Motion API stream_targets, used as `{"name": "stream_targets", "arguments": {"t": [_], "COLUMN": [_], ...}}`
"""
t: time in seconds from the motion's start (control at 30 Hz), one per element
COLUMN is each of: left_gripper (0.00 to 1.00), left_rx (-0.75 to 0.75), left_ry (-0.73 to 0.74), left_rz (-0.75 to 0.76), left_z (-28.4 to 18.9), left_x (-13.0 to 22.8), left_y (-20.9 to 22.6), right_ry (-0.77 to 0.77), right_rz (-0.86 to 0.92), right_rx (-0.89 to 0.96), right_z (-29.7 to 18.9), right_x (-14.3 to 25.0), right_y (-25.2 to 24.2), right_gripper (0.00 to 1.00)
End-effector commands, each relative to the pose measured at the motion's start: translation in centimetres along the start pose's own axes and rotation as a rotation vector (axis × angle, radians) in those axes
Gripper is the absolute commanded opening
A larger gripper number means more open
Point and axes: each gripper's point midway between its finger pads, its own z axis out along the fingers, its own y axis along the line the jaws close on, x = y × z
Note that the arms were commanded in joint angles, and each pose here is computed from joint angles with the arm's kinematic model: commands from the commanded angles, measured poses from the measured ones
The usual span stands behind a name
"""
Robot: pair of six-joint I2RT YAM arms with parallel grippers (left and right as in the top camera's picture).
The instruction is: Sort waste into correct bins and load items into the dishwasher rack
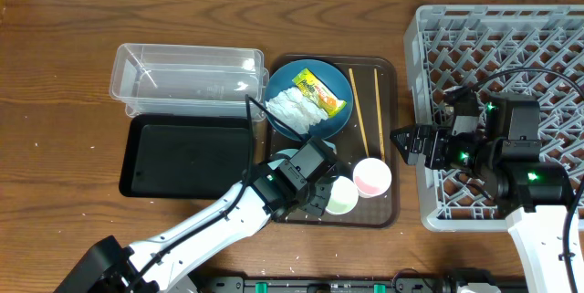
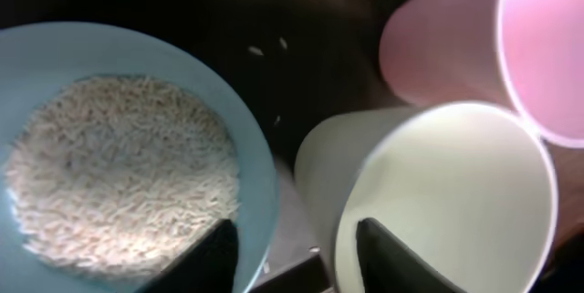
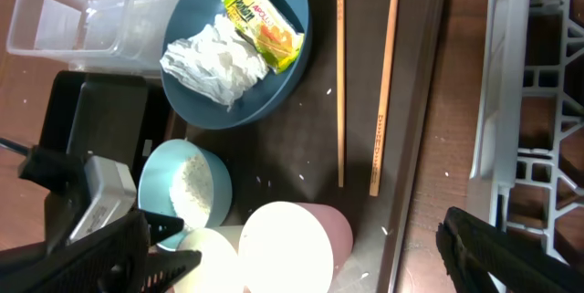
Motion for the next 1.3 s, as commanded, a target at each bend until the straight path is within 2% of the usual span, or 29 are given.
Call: {"name": "stream_targets", "arguments": {"t": [0.0,0.07,0.3,0.5,0.57,0.67,0.77,0.83,1.0,1.13,1.27], "left_gripper": [0.19,0.06,0.06,0.06,0.06,0.06,0.06,0.06,0.06,0.06,0.06], "left_rx": [0.014,0.012,0.007,0.301,0.404,0.593,0.815,0.908,1.016,1.044,1.046], "left_ry": [-0.02,-0.015,-0.011,-0.163,-0.238,-0.315,-0.337,-0.333,-0.294,-0.265,-0.262], "left_rz": [0.009,0.009,-0.03,-0.092,-0.122,-0.145,-0.149,-0.152,-0.145,-0.152,-0.156], "left_z": [-0.4,-0.4,-3.6,-11.2,-13.8,-17.5,-20.9,-22.2,-23.0,-22.7,-22.6], "left_x": [-0.8,-0.7,-0.9,-4.6,-6.1,-7.8,-8.8,-9.2,-9.3,-9.2,-9.2], "left_y": [-0.6,-0.6,0.3,-1.5,-1.3,-1.0,-1.2,-0.9,-0.8,-0.8,-0.7], "right_ry": [-0.009,-0.009,-0.006,-0.005,-0.002,-0.025,-0.055,-0.066,-0.088,-0.118,-0.119], "right_rz": [0.009,0.009,0.01,0.003,-0.036,-0.174,-0.302,-0.389,-0.544,-0.57,-0.591], "right_rx": [0.001,0.001,0.001,-0.065,-0.172,-0.433,-0.674,-0.789,-0.896,-0.888,-0.875], "right_z": [-0.3,-0.3,-0.3,-0.3,-0.5,-1.8,-3.9,-4.9,-5.4,-5.0,-4.5], "right_x": [-0.4,-0.4,-0.3,-0.4,-0.5,-0.8,-0.9,-0.6,0.2,0.2,0.8], "right_y": [0.2,0.2,0.2,1.3,3.2,7.6,11.9,14.2,18.8,20.8,21.8], "right_gripper": [0.99,0.99,0.99,0.99,0.94,0.88,0.86,0.86,0.87,0.87,0.82]}}
